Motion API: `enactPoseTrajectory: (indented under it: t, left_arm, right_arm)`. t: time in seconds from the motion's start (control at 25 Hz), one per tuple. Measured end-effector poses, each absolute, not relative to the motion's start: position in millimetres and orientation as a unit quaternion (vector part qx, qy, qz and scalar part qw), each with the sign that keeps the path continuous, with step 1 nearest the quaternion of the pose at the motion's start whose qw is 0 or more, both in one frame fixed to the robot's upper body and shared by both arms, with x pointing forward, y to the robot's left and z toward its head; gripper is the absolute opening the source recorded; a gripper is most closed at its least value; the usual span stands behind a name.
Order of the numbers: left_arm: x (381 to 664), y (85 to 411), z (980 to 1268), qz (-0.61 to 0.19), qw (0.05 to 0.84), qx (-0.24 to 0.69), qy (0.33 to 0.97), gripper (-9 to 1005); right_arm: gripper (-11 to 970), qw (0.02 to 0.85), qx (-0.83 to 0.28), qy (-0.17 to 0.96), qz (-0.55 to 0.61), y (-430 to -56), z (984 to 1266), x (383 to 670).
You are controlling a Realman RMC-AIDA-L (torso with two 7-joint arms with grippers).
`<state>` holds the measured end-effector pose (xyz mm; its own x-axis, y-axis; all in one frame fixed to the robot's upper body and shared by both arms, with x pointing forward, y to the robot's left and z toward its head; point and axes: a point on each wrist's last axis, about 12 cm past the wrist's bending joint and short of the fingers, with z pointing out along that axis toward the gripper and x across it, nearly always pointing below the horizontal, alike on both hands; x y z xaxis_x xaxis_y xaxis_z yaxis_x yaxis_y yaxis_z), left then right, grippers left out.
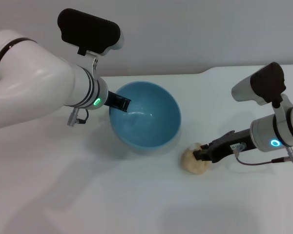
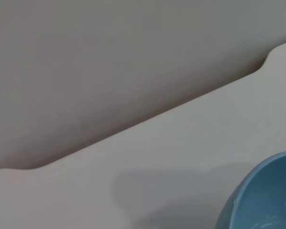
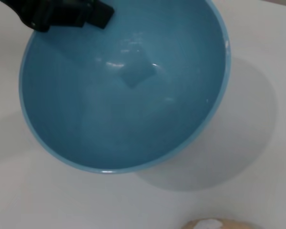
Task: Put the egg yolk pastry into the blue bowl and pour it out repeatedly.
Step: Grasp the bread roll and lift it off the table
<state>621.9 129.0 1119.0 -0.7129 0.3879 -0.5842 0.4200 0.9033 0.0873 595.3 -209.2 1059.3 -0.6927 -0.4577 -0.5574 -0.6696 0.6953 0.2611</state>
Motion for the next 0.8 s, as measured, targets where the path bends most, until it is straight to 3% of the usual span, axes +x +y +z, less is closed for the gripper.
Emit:
enactPoseTrajectory:
  t: [0.24, 0.56, 0.8]
  left_arm:
    - [622, 129, 1119, -0.022, 0.311, 0.22, 0.924, 16]
    - [622, 130, 1118, -0.02, 0.308, 0.22, 0.925, 16]
    - [620, 129, 1116, -0.017, 0.303, 0.225, 0.926, 15]
  right_arm:
    - [201, 0.247, -0.294, 0.889, 0.248, -216, 1067, 596]
    - [139, 0.262, -0.256, 0.871, 0.326, -244, 1097, 586]
    - [72, 0.287, -0.287, 0.819, 0.406, -248, 1131, 576]
